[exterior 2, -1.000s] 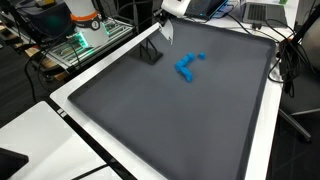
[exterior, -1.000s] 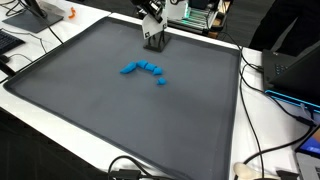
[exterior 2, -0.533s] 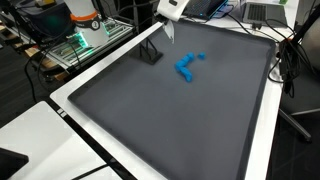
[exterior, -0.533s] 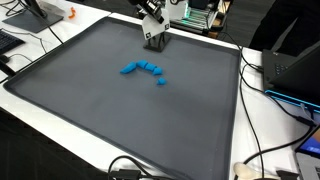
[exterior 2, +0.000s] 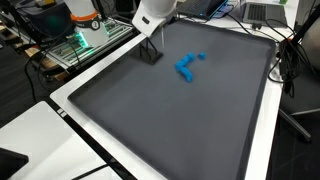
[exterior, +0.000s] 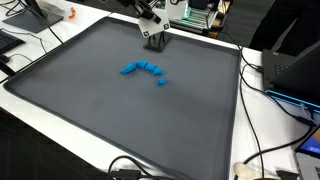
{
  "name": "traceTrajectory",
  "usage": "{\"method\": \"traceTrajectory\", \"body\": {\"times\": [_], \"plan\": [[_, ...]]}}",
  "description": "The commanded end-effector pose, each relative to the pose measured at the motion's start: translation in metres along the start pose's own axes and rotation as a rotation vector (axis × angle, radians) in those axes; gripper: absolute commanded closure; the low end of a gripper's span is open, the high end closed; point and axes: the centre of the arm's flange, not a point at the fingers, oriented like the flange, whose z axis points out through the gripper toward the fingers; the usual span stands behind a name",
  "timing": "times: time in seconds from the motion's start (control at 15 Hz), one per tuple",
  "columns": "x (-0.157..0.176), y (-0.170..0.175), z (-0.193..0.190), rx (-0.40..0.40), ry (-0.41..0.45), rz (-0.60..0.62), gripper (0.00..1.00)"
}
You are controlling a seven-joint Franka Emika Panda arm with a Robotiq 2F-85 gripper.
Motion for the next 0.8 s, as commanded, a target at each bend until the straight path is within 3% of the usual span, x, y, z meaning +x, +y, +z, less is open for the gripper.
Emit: {"method": "traceTrajectory", "body": {"times": [0.0, 0.73], "plan": [[0.0, 0.018, 0.015, 0.104, -0.05, 0.118, 0.99], [0.014, 0.063, 0.042, 0.201, 0.062, 0.225, 0.99]]}}
